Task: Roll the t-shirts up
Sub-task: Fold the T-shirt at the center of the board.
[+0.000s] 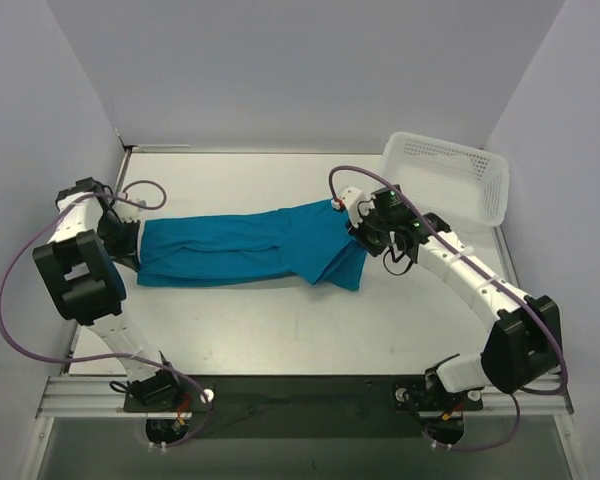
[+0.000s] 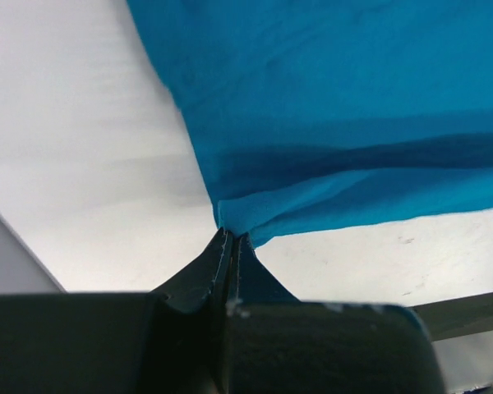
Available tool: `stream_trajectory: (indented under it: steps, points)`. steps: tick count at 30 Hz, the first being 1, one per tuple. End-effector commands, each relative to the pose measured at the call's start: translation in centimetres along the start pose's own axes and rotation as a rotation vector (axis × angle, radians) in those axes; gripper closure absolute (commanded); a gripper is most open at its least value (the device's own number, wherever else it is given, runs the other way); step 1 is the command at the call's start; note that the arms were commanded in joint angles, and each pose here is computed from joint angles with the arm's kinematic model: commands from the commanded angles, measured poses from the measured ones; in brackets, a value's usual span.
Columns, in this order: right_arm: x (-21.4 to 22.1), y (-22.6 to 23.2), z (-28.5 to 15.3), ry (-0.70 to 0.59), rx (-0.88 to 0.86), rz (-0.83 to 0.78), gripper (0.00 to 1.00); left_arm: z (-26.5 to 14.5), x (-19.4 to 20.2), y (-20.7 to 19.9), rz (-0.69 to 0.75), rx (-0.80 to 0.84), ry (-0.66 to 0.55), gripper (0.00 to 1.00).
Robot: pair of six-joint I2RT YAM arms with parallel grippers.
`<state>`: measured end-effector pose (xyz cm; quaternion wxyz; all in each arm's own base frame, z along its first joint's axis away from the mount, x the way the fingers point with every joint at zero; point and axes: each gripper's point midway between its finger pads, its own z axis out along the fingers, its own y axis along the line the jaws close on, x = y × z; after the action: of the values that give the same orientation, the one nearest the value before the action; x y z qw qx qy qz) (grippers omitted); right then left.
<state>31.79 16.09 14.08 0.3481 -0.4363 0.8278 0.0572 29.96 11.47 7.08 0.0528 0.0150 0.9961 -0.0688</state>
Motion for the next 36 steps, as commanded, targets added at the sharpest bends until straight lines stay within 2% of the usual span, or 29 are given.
stream_trajectory:
  steps: [1, 7, 13, 27, 36]
  points:
    - [-1.2, -2.6, 1.0, 0.002, 0.021, -0.013, 1.0, -0.6, -4.3, -0.3, 0.002, -0.01, -0.075, 1.0]
    - [-2.7, -4.8, 3.3, 0.017, 0.014, -0.016, 1.0, -0.4, -7.2, 0.2, 0.014, -0.048, -0.086, 1.0]
    - [-3.5, -5.1, 5.4, 0.036, -0.024, -0.024, 1.0, -0.2, -8.4, 1.0, -0.001, -0.065, -0.089, 1.0]
    - [-3.5, -6.2, 7.8, 0.076, -0.022, -0.039, 1.0, 0.5, -8.4, 1.7, -0.025, -0.1, -0.072, 1.0]
    - [-5.0, -7.3, 9.4, 0.062, -0.009, -0.048, 1.0, 0.8, -9.5, 2.3, -0.035, -0.124, -0.078, 1.0]
